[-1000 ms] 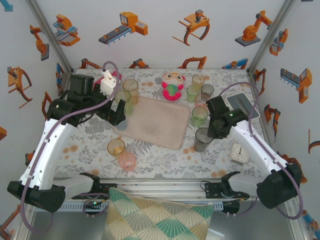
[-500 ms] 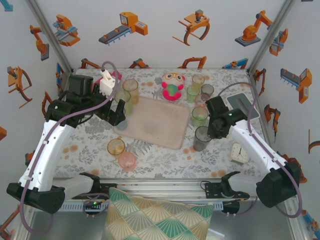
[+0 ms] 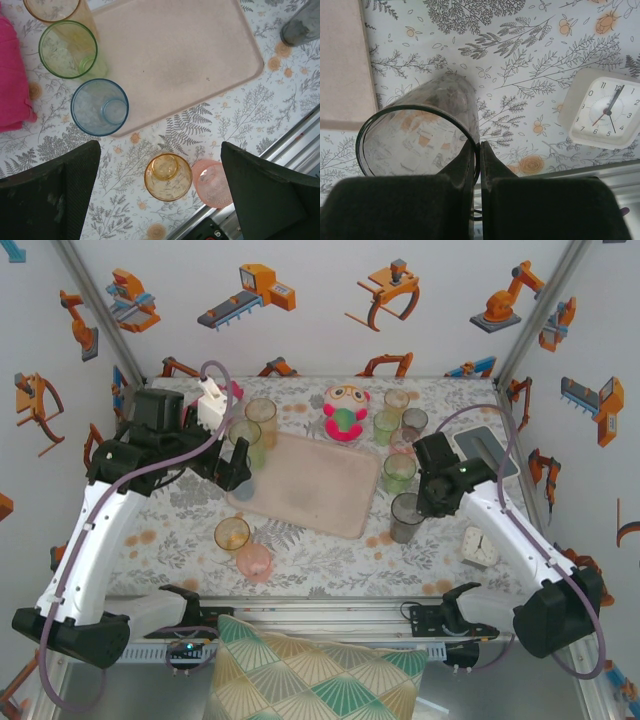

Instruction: Place the glasses into the tray

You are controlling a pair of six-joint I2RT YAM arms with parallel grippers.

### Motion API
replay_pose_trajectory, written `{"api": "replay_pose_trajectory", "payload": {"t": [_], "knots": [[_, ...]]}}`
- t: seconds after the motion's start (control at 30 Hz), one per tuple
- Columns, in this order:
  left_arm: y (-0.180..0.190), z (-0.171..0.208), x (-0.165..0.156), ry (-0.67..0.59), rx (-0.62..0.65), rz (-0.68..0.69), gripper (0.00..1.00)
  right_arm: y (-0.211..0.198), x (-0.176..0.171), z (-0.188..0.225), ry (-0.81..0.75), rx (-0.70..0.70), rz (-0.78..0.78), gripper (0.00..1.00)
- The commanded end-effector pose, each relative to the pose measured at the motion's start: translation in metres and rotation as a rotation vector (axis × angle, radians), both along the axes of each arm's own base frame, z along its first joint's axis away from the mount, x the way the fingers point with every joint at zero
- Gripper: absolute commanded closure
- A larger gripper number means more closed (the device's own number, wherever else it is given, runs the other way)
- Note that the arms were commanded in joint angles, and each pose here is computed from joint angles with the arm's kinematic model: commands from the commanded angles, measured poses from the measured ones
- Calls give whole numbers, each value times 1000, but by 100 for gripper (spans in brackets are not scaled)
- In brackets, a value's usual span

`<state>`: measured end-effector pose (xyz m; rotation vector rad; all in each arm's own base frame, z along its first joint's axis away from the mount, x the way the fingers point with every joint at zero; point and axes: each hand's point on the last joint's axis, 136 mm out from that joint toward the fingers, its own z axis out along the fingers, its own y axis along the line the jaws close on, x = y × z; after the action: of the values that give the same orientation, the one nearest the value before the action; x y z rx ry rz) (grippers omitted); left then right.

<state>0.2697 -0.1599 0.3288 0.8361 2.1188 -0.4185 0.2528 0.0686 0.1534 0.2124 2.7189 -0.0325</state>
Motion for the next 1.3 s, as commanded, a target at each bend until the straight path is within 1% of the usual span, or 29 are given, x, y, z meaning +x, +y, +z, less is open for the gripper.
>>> {"api": "replay_pose_trajectory", "payload": {"t": [0.0, 0.33, 0.47, 0.73, 0.87, 1.03, 1.27], "knots": [[1, 17, -6, -41, -10, -5, 3, -3, 5, 27, -69, 7, 1, 95], [4, 17, -6, -47, -3, 8, 3, 0, 10, 48, -110, 28, 10, 95], [5, 16, -5, -47, 4, 15, 3, 6, 16, 59, -123, 44, 26, 94], [11, 28, -2, -79, 1, 42, 3, 19, 34, 79, -143, 71, 55, 94], [10, 30, -2, -86, 0, 38, 3, 31, 45, 87, -138, 54, 93, 92], [13, 35, 0, -100, -3, 54, 3, 53, 62, 97, -153, 70, 134, 92], [26, 37, 12, -110, 1, 140, 3, 95, 97, 109, -178, 86, 206, 92]]}}
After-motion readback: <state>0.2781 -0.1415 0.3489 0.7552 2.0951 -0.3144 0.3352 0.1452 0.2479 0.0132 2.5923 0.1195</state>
